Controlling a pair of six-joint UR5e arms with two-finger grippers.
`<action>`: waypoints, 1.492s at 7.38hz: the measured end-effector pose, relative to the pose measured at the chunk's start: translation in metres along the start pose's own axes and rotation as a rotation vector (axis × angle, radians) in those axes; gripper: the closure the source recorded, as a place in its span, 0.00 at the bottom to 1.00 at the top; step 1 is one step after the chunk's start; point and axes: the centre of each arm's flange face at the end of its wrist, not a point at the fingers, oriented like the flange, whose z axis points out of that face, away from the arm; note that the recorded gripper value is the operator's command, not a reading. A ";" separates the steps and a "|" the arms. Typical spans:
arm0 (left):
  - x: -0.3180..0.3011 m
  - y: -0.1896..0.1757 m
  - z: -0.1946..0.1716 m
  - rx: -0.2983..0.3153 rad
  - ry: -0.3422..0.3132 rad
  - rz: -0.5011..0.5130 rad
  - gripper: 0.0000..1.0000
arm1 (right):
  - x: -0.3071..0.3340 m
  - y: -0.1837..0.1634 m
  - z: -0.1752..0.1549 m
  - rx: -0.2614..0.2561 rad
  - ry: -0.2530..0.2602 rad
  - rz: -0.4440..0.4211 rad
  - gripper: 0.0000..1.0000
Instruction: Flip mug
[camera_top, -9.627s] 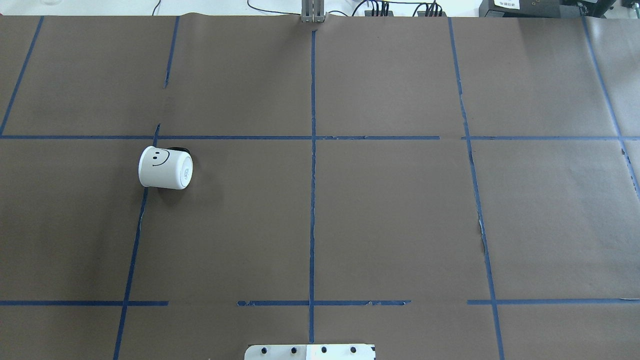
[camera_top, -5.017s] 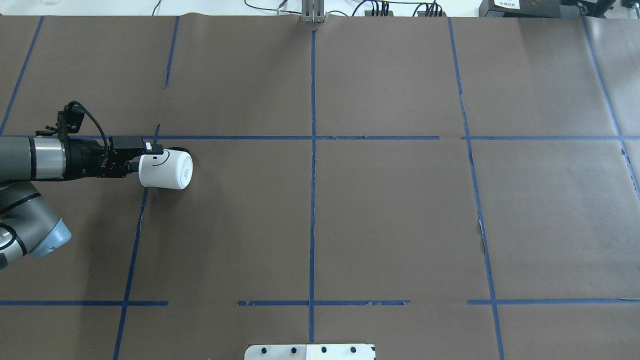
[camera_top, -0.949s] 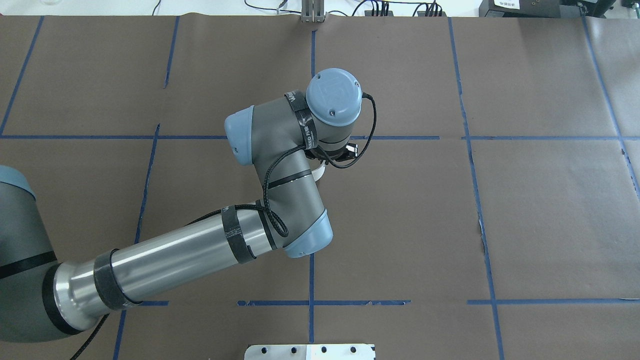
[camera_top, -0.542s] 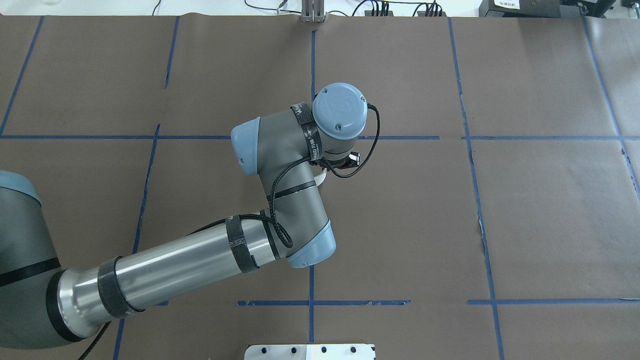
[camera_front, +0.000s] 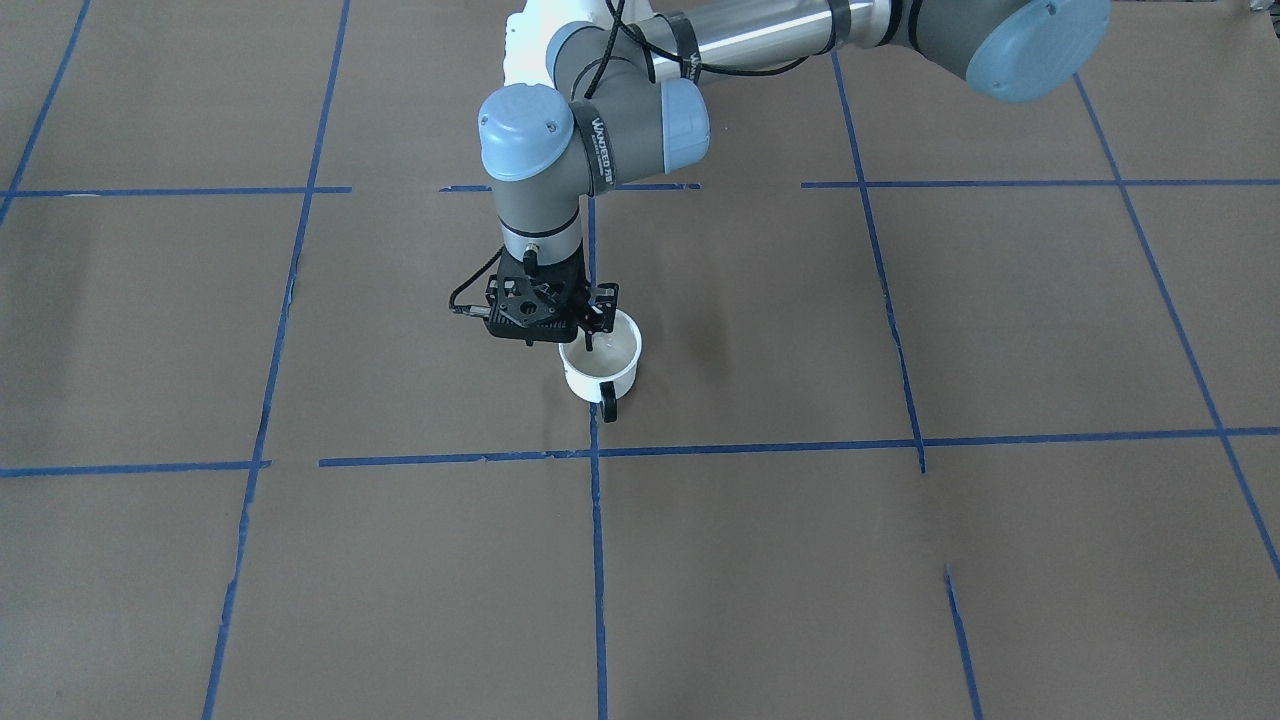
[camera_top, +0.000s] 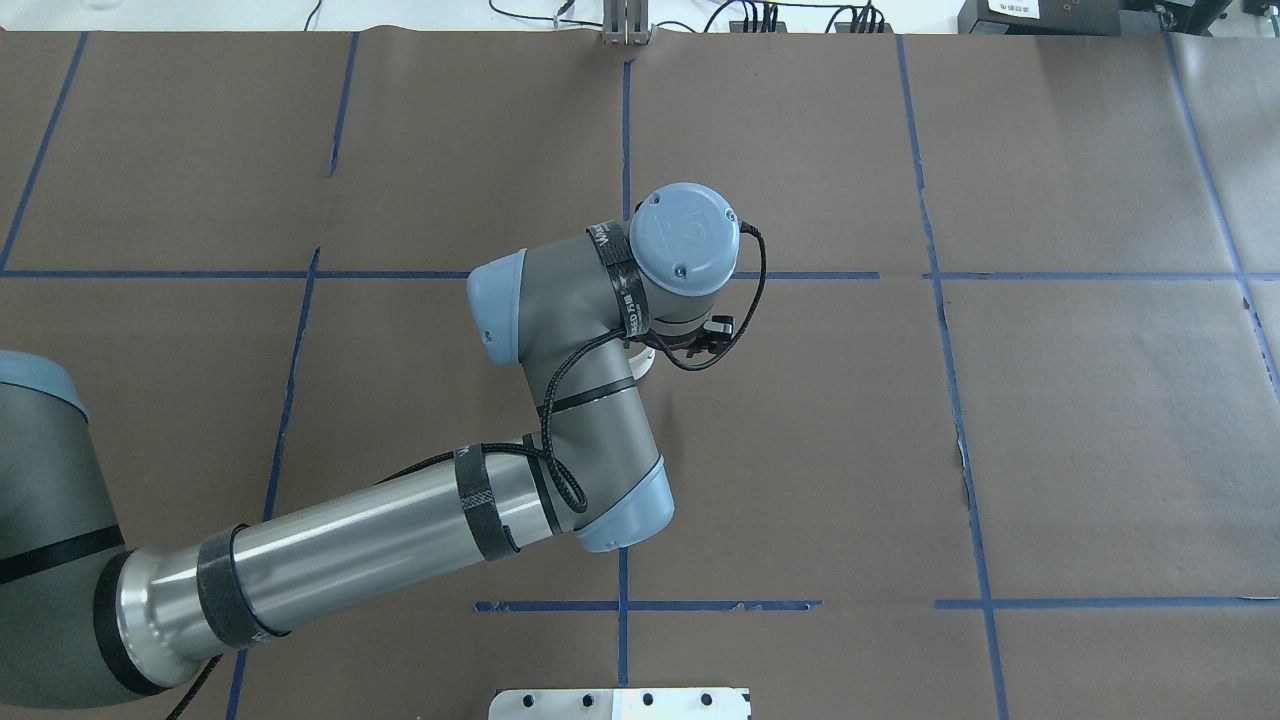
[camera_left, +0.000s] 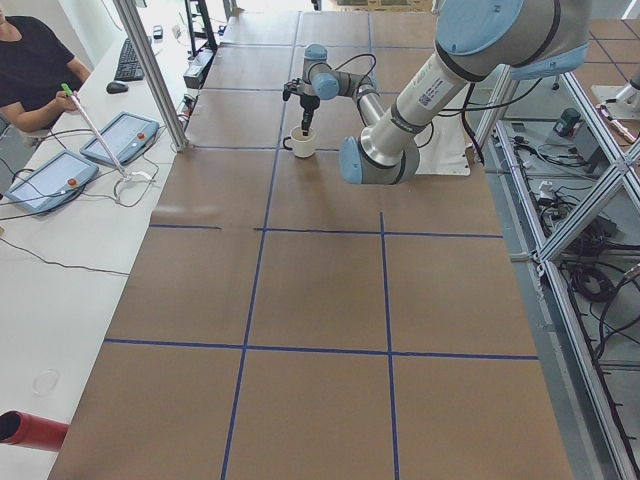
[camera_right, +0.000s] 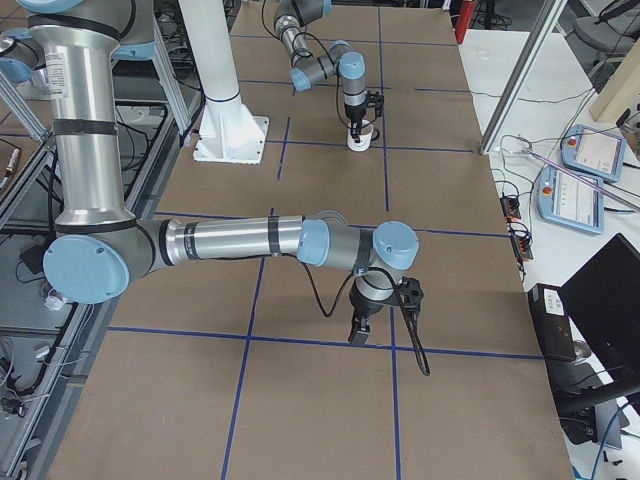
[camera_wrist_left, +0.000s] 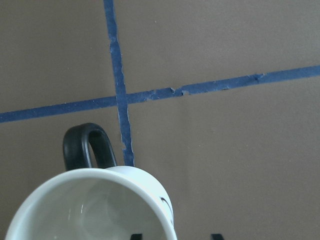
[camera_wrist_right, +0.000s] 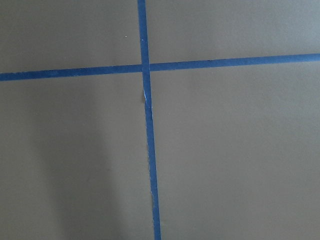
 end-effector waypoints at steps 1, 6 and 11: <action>0.001 0.000 -0.007 0.006 0.011 0.002 0.00 | 0.000 0.000 0.000 0.000 0.000 0.000 0.00; -0.042 -0.035 -0.107 0.091 0.050 0.018 0.00 | 0.000 0.000 0.000 0.000 0.000 0.000 0.00; -0.230 -0.071 -0.158 0.123 0.050 0.144 0.00 | 0.000 0.000 0.000 0.000 0.000 0.000 0.00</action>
